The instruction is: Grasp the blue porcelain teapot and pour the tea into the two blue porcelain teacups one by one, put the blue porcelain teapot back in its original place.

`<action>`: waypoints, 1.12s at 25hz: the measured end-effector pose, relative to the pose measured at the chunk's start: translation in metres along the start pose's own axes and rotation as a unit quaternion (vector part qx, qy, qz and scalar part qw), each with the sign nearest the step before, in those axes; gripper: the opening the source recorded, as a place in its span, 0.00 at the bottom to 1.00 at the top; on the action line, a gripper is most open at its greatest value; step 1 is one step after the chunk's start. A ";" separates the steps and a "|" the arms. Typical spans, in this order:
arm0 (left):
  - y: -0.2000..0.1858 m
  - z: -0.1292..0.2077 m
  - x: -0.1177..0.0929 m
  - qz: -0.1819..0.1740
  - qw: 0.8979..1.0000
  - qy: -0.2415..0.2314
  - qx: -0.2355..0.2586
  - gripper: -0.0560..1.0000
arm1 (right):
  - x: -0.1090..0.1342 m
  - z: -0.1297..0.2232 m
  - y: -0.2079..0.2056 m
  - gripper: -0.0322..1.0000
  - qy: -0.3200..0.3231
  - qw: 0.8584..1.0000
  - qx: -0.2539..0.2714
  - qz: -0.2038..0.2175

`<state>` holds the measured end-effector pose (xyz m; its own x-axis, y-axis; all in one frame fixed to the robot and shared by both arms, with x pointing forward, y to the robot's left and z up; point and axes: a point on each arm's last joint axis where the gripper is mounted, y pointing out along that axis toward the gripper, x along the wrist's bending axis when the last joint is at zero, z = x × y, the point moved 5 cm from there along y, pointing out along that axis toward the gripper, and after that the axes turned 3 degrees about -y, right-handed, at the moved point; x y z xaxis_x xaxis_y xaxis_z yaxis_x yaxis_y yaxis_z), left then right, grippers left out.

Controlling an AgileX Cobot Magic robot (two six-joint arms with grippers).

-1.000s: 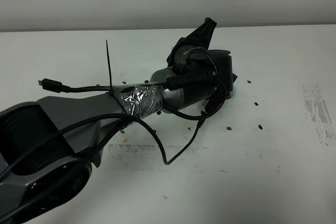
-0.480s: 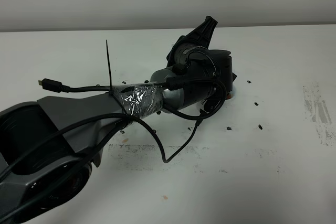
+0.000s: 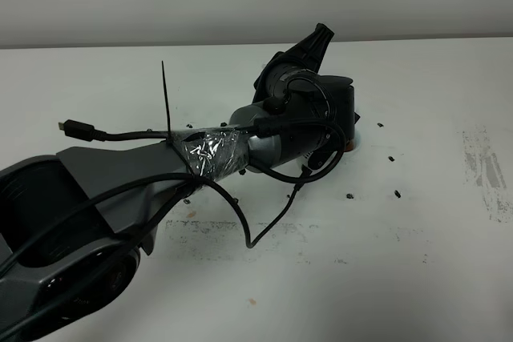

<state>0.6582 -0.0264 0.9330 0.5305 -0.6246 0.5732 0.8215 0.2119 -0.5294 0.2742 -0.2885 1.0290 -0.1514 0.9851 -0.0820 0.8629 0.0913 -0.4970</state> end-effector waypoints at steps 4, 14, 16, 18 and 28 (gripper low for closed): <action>0.000 0.000 0.000 -0.001 1.000 0.013 0.001 0.10 | 0.000 0.000 0.000 0.60 0.000 1.000 0.000 0.000; 0.000 -0.001 0.001 -0.005 1.000 0.023 -0.003 0.10 | 0.000 0.000 0.000 0.60 0.000 1.000 0.000 0.000; 0.000 -0.001 0.001 -0.005 1.000 0.024 -0.004 0.10 | 0.000 0.000 0.000 0.60 0.000 1.000 0.000 0.000; 0.000 -0.001 0.002 -0.005 1.000 0.024 -0.004 0.10 | 0.000 0.000 0.000 0.60 0.000 1.000 0.000 0.000; 0.000 -0.001 0.002 -0.007 0.999 0.034 -0.005 0.10 | 0.000 0.000 0.000 0.60 0.000 1.000 0.000 0.000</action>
<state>0.6588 -0.0287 0.9331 0.5041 -0.6765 0.5369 0.8260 0.1960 -0.5285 0.2742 -0.2885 1.0290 -0.1514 0.9851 -0.0820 0.8629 0.0913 -0.4970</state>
